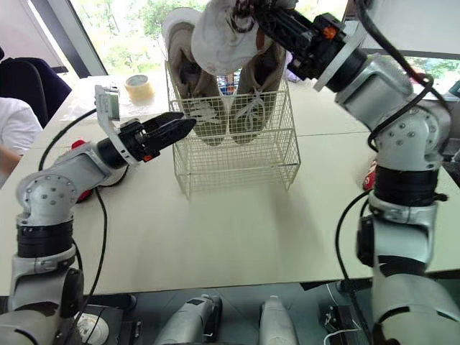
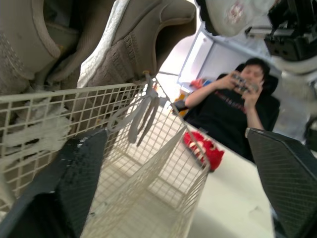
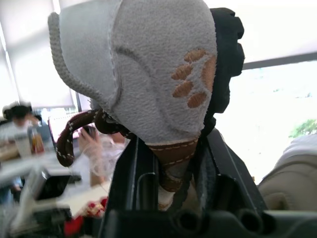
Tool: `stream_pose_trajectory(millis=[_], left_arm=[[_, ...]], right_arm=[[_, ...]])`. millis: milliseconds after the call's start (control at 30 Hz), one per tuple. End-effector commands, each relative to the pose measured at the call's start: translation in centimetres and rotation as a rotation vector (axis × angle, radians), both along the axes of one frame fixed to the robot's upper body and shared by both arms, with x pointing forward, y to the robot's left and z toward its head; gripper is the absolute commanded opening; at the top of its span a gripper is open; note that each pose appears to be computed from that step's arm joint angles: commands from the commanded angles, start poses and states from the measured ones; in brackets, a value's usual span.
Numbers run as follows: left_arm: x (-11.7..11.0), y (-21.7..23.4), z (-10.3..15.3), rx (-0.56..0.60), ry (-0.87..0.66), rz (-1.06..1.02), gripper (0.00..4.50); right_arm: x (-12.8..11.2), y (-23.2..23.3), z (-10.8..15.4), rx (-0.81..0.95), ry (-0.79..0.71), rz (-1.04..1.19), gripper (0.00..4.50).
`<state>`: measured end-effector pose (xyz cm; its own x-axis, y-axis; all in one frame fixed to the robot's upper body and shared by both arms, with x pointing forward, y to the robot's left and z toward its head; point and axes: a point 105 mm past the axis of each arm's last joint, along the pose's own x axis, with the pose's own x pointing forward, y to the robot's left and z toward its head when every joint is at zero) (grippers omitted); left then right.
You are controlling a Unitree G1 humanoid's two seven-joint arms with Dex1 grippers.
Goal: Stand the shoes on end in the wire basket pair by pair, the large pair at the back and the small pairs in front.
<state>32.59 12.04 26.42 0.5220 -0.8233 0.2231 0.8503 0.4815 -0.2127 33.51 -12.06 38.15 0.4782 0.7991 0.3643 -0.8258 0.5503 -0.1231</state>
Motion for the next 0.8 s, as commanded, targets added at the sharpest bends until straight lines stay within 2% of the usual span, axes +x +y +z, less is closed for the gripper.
stream_pose_trajectory(millis=[33, 167, 267, 600, 800], left_arm=[[-0.6, 0.3, 0.5, 0.043, -0.067, 0.01, 4.4], [-0.8, 0.2, 0.4, 0.054, -0.078, 0.01, 4.4], [-0.9, 0.1, 0.3, 0.059, -0.084, 0.012, 4.4], [-1.0, -0.6, 0.3, 0.071, -0.1, 0.01, 4.4], [-1.0, -0.9, 0.3, 0.072, -0.108, 0.003, 4.4]], right_arm=[[0.2, -0.7, -0.8, -0.225, -0.122, 0.029, 0.48], [1.3, -1.1, -2.9, -0.443, -0.203, 0.044, 0.48], [2.5, -1.5, -3.8, -0.521, -0.242, 0.027, 0.48], [5.5, -2.7, -6.7, -0.579, -0.168, 0.032, 0.48], [6.6, -3.2, -8.3, -0.539, -0.093, 0.019, 0.48]])
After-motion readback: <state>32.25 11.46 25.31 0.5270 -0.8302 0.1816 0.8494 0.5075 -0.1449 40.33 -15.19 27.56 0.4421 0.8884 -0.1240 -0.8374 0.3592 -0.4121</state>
